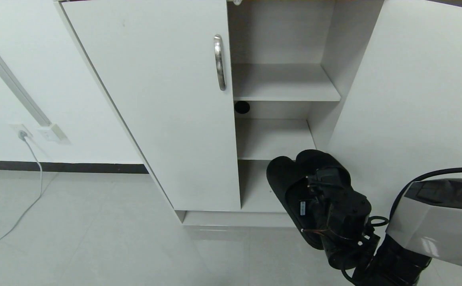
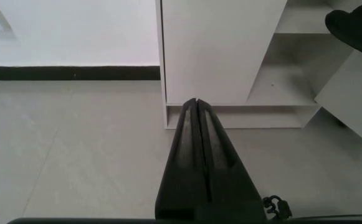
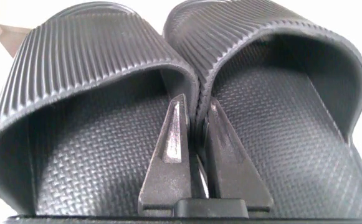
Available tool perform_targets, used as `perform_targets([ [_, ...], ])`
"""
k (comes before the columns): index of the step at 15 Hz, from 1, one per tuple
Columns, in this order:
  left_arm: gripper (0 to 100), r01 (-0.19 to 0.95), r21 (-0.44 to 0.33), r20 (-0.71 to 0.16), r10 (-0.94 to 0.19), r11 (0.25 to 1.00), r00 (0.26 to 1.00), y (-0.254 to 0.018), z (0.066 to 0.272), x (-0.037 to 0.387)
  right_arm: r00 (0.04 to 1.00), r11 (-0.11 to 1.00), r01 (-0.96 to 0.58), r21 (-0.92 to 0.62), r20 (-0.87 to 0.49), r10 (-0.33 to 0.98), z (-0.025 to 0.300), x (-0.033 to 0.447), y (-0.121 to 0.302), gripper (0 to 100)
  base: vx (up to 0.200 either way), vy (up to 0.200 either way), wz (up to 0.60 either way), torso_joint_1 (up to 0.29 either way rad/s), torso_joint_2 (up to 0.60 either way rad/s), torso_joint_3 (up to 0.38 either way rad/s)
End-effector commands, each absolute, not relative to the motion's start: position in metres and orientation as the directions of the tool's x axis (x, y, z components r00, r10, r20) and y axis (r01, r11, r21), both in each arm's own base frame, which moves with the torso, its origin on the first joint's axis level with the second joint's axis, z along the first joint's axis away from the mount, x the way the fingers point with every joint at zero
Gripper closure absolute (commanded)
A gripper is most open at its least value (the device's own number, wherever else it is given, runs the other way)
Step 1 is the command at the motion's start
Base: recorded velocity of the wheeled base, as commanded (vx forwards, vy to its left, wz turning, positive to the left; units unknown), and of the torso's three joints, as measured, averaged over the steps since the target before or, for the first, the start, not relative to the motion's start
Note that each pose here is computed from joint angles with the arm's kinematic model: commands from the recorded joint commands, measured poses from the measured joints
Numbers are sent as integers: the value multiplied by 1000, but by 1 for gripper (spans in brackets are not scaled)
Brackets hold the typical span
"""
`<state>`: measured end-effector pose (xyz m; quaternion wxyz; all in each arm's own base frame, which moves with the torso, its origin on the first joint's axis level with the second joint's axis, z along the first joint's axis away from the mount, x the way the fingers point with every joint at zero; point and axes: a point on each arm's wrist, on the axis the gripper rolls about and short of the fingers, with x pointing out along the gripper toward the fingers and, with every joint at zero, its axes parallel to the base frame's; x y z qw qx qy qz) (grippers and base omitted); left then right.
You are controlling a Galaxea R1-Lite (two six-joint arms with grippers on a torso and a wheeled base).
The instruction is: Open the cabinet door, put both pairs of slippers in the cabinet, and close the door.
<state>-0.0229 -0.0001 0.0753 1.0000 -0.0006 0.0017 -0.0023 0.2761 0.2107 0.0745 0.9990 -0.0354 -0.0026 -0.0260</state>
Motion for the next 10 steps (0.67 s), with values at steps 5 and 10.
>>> perform_targets([
  [5,100,5,-3,-5,-5,1000,1000,0,75,-23,1000,997,29,-68,6,-29,75,272,215,100,0,0,0,0,0,0],
  [10,100,5,-2,-6,-5,1000,1000,0,75,-23,999,999,-20,-40,27,21,79,288,254,100,0,0,0,0,0,0],
])
